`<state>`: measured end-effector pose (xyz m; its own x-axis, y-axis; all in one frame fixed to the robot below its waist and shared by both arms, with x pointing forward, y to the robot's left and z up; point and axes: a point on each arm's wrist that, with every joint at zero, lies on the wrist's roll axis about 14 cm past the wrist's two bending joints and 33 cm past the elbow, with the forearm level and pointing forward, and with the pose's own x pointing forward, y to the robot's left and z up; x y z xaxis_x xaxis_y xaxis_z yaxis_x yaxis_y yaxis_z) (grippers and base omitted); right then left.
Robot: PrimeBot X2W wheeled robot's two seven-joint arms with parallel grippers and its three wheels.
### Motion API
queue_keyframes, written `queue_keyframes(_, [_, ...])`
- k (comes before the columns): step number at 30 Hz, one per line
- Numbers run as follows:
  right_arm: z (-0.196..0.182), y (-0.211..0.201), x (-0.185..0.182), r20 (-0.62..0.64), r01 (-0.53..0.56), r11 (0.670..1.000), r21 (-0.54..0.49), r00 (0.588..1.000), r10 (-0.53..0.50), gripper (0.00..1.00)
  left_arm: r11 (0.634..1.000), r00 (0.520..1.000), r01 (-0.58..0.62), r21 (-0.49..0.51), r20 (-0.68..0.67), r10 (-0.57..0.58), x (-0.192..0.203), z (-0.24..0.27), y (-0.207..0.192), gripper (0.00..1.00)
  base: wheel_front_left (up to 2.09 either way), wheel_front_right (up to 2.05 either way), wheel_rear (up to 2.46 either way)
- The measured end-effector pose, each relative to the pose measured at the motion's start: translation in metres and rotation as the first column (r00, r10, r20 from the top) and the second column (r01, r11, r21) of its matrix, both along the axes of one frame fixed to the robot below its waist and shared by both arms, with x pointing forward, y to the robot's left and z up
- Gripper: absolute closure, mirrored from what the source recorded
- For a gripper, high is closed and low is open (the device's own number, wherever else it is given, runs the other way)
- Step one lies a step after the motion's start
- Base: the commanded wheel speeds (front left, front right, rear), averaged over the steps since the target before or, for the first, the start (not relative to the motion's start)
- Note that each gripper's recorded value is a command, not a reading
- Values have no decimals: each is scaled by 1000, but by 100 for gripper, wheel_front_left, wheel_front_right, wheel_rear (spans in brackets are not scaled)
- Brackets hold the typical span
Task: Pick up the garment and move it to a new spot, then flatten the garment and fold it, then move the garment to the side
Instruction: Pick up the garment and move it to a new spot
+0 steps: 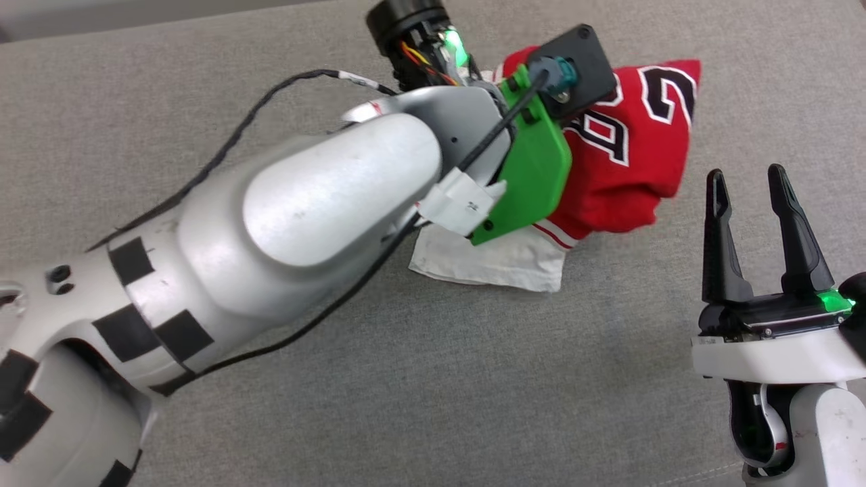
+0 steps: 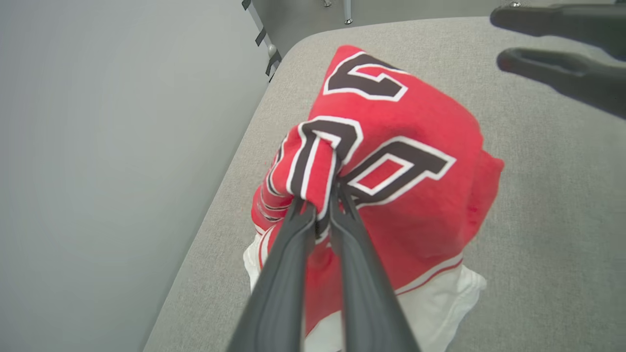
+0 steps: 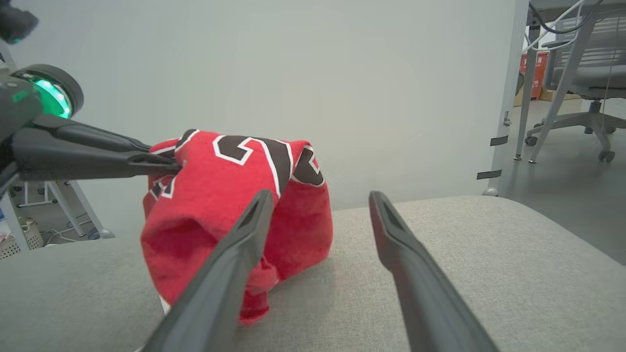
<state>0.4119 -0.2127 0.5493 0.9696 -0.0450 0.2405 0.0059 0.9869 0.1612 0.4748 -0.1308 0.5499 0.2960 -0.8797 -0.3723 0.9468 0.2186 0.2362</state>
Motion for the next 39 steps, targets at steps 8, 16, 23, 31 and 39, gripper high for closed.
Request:
queue_keyframes(8, [-14, -11, 5, -37, 31, 999, -8, 999, -31, 0, 988, 977, 100, 122, -200, -74, -65, -101, -17, 100, 0, 0, 0])
queue_keyframes(16, [-21, -11, 12, -52, 31, 999, -12, 998, -32, 0, 973, 947, 142, 180, -312, -81, -105, -149, -16, 100, 0, 0, 0])
queue_keyframes(23, [-16, -8, 12, -39, 20, 1000, -8, 999, -20, 0, 998, 976, 67, 4, -207, -65, -75, -122, -23, 0, 0, 0, 0])
queue_keyframes(31, [-5, -1, 1, -15, 6, 1000, -14, 1000, -6, 0, 943, 995, -103, -315, -26, 100, -22, -43, -15, 0, 0, 0, 0])
queue_keyframes(39, [7, 14, -12, 15, -36, 999, -7, 999, 37, 0, 848, 925, -336, -410, 25, 378, -2, -18, 44, 0, 0, 0, 0])
